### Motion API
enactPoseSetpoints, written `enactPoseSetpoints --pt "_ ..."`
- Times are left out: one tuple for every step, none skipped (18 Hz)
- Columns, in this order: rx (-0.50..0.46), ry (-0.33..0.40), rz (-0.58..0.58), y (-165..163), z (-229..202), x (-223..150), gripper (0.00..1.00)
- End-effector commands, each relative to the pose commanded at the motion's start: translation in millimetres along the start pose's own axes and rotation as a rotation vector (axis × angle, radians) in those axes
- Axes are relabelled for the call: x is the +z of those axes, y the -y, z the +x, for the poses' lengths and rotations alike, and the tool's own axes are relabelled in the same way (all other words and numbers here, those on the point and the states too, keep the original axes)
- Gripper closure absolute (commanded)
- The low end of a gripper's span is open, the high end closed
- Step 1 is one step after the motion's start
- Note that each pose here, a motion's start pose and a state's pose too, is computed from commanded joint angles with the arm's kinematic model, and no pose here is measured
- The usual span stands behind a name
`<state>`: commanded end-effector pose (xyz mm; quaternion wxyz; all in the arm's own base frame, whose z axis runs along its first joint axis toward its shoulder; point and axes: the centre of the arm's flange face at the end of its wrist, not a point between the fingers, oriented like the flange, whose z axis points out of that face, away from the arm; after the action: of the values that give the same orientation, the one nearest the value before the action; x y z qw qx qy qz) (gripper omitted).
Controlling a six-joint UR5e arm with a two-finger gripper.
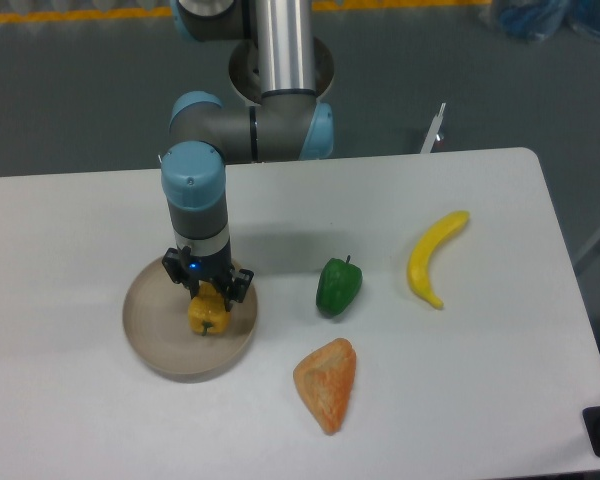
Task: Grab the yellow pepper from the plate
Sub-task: 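Close the gripper around the yellow pepper, then lift the yellow pepper off the plate and carry it toward the banana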
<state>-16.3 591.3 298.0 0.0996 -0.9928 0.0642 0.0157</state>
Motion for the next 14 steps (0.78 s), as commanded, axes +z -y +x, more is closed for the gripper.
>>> enactPoseSetpoints --pt "-0.004 0.004 0.007 0 -3 -5 0.60" --pt "-0.008 0.009 0.015 -1 -6 -11 0.60" --pt "-0.005 0.013 0.023 0 -9 -17 0.60" --pt "-0.002 0.026 0.039 -2 -22 -32 0.60" --pt "0.012 0.036 0.050 -5 -31 -42 0.60" --pt "0.026 0.048 0.060 -8 -42 -51 0.60" --pt "0.038 0.060 0.068 -12 -55 -58 0.60" --pt "0.050 0.073 0.076 -16 -69 -66 0.60" --pt "0.051 0.086 0.076 -22 -88 -69 0.60" --pt "0.054 0.100 0.071 -30 -115 -71 0.60" --pt "0.068 0.109 0.069 -36 -131 -73 0.60" --pt "0.084 0.118 0.062 -44 -149 -73 0.60" --pt "0.105 0.126 0.058 -51 -165 -75 0.60" --pt "0.121 0.136 0.056 -57 -180 -78 0.60"
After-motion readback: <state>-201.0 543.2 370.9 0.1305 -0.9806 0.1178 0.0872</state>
